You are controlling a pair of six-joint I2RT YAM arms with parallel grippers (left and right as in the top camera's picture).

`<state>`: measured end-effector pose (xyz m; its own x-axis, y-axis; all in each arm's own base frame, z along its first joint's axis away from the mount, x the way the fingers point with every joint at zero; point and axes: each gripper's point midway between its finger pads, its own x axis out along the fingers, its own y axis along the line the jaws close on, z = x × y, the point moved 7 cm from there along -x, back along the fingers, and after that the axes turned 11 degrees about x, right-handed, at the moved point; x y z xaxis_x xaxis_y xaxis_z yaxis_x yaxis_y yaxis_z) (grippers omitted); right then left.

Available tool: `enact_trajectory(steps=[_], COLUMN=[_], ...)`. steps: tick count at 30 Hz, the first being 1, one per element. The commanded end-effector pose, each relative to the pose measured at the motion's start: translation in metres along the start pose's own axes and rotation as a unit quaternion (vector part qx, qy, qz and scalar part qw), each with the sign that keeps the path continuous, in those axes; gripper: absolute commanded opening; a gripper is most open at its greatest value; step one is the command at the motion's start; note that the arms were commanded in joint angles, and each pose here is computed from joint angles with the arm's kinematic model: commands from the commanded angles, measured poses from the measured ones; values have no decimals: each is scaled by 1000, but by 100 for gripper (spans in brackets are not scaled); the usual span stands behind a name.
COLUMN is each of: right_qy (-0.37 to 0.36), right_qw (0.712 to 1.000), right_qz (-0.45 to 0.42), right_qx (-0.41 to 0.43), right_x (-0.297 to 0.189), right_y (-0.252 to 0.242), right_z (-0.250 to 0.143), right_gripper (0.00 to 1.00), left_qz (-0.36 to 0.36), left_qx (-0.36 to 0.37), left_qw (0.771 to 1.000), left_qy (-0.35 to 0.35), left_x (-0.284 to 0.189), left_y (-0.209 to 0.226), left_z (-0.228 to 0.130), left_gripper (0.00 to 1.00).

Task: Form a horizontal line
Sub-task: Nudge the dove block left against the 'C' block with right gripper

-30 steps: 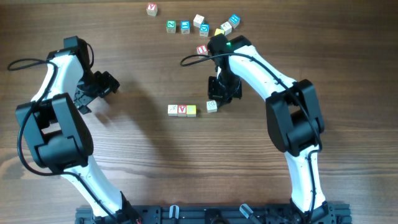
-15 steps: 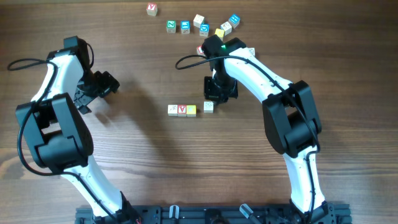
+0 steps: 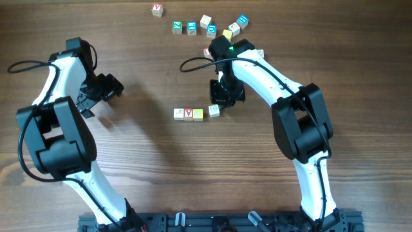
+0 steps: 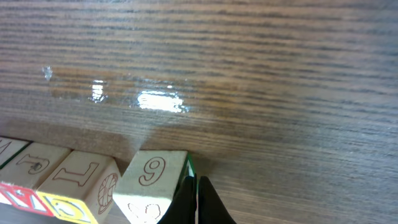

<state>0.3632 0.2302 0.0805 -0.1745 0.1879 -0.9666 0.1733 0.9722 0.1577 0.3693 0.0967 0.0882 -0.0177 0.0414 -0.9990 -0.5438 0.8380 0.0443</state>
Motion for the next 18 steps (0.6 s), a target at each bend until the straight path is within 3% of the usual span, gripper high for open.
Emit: enact_trajectory(steps=[1, 18], right_qy=[24, 40], right_qw=[1000, 999], right_qz=[15, -9], right_qx=[-13, -15], right_x=[4, 6], right_y=[7, 5], right_z=[-8, -19], right_gripper=[4, 4], left_qz=[3, 3], left_qx=[-2, -2], left_qw=[1000, 1000], left_qy=[-6, -6], left_x=[-3, -3], left_y=[2, 2], left_z=[1, 1], left_gripper=[100, 100])
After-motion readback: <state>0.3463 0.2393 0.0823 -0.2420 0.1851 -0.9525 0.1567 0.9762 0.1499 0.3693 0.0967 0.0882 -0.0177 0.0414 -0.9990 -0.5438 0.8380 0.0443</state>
